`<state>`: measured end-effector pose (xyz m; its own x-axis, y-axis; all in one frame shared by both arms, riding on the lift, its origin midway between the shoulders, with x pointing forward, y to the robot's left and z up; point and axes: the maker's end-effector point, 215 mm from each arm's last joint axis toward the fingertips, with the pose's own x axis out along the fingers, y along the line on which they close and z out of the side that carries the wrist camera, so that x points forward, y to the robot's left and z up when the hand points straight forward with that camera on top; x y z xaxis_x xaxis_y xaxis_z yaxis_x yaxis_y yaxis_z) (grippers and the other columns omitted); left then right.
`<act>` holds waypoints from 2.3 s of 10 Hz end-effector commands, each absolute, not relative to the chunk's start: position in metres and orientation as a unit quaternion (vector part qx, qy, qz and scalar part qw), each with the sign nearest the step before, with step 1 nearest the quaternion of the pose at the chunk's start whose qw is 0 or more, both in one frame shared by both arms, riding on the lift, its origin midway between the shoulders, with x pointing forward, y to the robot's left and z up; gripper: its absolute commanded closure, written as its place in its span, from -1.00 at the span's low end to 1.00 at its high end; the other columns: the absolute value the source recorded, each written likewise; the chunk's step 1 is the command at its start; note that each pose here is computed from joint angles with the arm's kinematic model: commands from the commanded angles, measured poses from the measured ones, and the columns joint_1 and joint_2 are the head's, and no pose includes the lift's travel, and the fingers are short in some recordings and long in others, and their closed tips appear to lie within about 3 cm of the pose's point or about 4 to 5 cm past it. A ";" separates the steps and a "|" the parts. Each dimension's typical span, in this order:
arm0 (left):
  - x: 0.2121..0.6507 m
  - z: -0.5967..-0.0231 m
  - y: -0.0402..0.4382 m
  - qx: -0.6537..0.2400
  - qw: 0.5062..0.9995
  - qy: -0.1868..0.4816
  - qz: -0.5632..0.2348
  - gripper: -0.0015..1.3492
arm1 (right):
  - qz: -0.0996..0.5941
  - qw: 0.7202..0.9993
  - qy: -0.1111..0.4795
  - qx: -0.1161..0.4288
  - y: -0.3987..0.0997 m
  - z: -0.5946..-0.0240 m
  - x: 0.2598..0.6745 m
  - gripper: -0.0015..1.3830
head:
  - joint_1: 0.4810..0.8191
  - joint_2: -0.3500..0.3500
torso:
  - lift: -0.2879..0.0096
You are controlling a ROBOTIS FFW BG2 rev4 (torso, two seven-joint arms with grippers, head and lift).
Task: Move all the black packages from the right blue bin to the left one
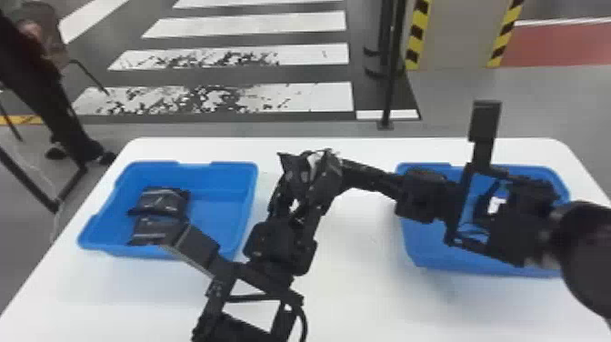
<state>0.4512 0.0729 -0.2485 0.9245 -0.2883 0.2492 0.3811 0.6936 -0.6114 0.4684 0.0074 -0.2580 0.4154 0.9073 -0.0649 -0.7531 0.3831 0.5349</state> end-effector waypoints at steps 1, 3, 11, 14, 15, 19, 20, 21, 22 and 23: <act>0.452 -0.243 0.082 -0.322 0.927 -0.074 -0.177 0.53 | 0.514 0.810 0.173 0.220 0.009 -0.255 0.467 0.70 | 0.27 0.28 | -0.24; 0.451 -0.237 0.093 -0.312 0.932 -0.089 -0.164 0.79 | 0.515 0.809 0.173 0.225 0.009 -0.256 0.466 0.70 | 0.27 0.32 | -0.24; 0.501 -0.283 0.251 -0.055 0.991 -0.122 0.009 0.79 | 0.489 0.814 0.170 0.262 -0.007 -0.278 0.489 -0.92 | 0.24 0.49 | -0.24; 0.503 -0.314 0.357 0.088 0.985 -0.081 0.121 0.53 | 0.458 0.845 0.161 0.225 -0.033 -0.291 0.507 -0.75 | 0.25 0.93 | -0.24; 0.503 -0.328 0.350 0.021 0.991 -0.066 0.114 -0.28 | 0.436 0.865 0.157 0.191 -0.052 -0.297 0.518 -0.75 | 0.26 0.97 | -0.24; 0.481 -0.284 0.268 -0.084 0.988 -0.126 0.040 -0.72 | 0.300 0.930 0.207 0.037 -0.159 -0.326 0.550 -0.74 | 0.27 0.66 | -0.24; 0.473 -0.276 0.247 -0.109 0.985 -0.129 0.021 -0.72 | 0.258 0.937 0.236 0.011 -0.190 -0.342 0.550 -0.74 | 0.27 0.48 | -0.24; 0.465 -0.270 0.228 -0.127 0.983 -0.133 0.003 -0.72 | 0.219 0.939 0.265 -0.002 -0.215 -0.358 0.547 -0.75 | 0.27 0.30 | -0.24; 0.462 -0.270 0.211 -0.145 0.981 -0.129 -0.015 -0.72 | 0.181 0.940 0.289 -0.014 -0.239 -0.376 0.546 -0.75 | 0.27 0.12 | -0.24; 0.460 -0.273 0.195 -0.157 0.979 -0.123 -0.031 -0.71 | 0.156 0.938 0.309 -0.019 -0.256 -0.392 0.545 -0.75 | 0.27 0.03 | -0.24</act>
<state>0.4609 0.2032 -0.2712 0.9668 -0.0086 0.2555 0.0844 0.9541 -0.2873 0.5471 -0.2487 -0.3823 0.7702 0.2970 -0.5644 -0.3183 0.9459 0.0633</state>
